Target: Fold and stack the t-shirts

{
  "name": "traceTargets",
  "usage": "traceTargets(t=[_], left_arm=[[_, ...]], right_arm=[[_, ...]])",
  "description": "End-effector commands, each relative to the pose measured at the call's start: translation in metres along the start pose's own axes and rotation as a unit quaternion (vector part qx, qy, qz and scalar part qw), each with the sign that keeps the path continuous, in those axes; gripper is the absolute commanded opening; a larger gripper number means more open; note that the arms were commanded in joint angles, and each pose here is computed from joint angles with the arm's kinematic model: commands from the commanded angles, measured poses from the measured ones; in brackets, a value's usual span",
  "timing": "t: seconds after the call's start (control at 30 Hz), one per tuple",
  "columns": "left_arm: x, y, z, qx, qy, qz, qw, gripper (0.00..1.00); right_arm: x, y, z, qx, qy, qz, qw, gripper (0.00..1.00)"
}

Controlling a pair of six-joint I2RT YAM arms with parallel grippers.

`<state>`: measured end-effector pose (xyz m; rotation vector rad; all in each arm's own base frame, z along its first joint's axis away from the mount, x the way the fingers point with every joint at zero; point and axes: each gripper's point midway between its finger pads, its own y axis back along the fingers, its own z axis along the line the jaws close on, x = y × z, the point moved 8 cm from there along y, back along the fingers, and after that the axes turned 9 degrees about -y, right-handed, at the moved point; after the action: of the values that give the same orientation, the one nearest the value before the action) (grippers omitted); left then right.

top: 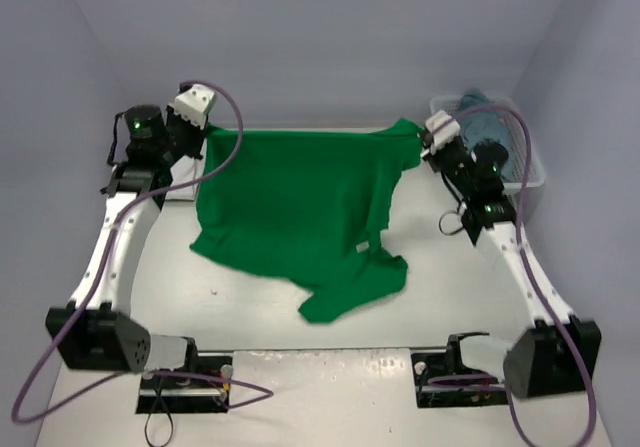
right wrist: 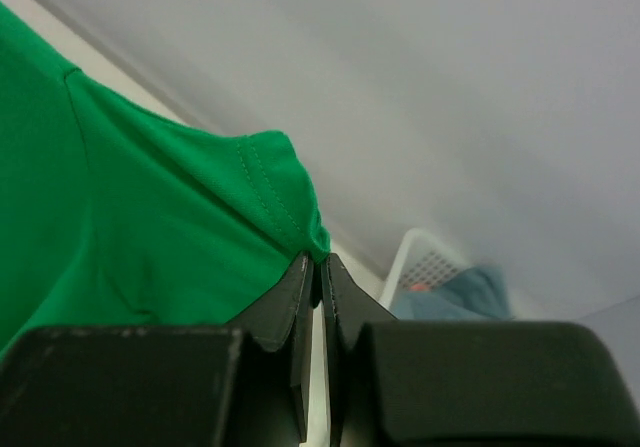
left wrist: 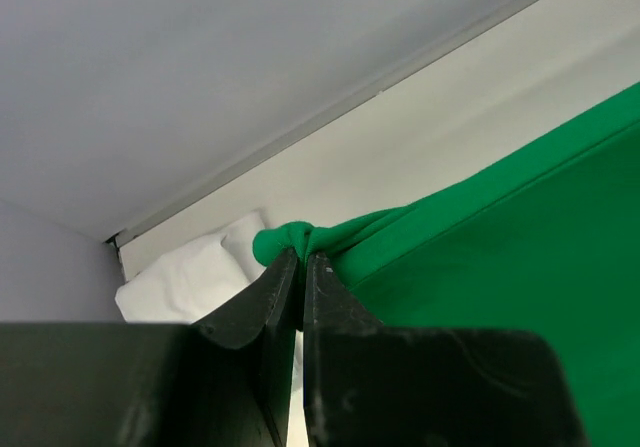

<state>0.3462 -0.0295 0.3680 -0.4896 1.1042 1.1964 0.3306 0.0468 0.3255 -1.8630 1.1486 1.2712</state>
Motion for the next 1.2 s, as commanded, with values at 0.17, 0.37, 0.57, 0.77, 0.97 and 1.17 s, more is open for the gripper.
traceTargets(t=[0.17, 0.37, 0.57, 0.77, 0.97, 1.17], left_arm=[[0.009, -0.065, 0.022, -0.076, -0.063, -0.022, 0.995, 0.00], [0.050, -0.111, 0.000, -0.048, -0.065, 0.022, 0.997, 0.00], [0.078, -0.151, -0.014, -0.044, -0.073, 0.065, 0.994, 0.00], [0.101, -0.190, -0.026, -0.062, -0.105, 0.093, 0.988, 0.00], [0.100, -0.223, -0.018, -0.110, -0.121, 0.090, 0.982, 0.00], [0.095, -0.260, 0.000, -0.172, -0.154, 0.104, 0.967, 0.00]], right_arm=[[0.043, -0.081, -0.008, 0.021, -0.013, 0.086, 0.996, 0.00], [0.088, -0.116, 0.021, 0.005, 0.001, 0.147, 0.989, 0.00], [0.124, -0.146, 0.031, 0.029, 0.011, 0.191, 0.981, 0.00], [0.144, -0.173, 0.028, 0.090, 0.030, 0.204, 0.974, 0.00], [0.165, -0.203, 0.025, 0.117, 0.049, 0.206, 0.970, 0.00], [0.182, -0.233, 0.018, 0.144, 0.055, 0.204, 0.967, 0.00]])
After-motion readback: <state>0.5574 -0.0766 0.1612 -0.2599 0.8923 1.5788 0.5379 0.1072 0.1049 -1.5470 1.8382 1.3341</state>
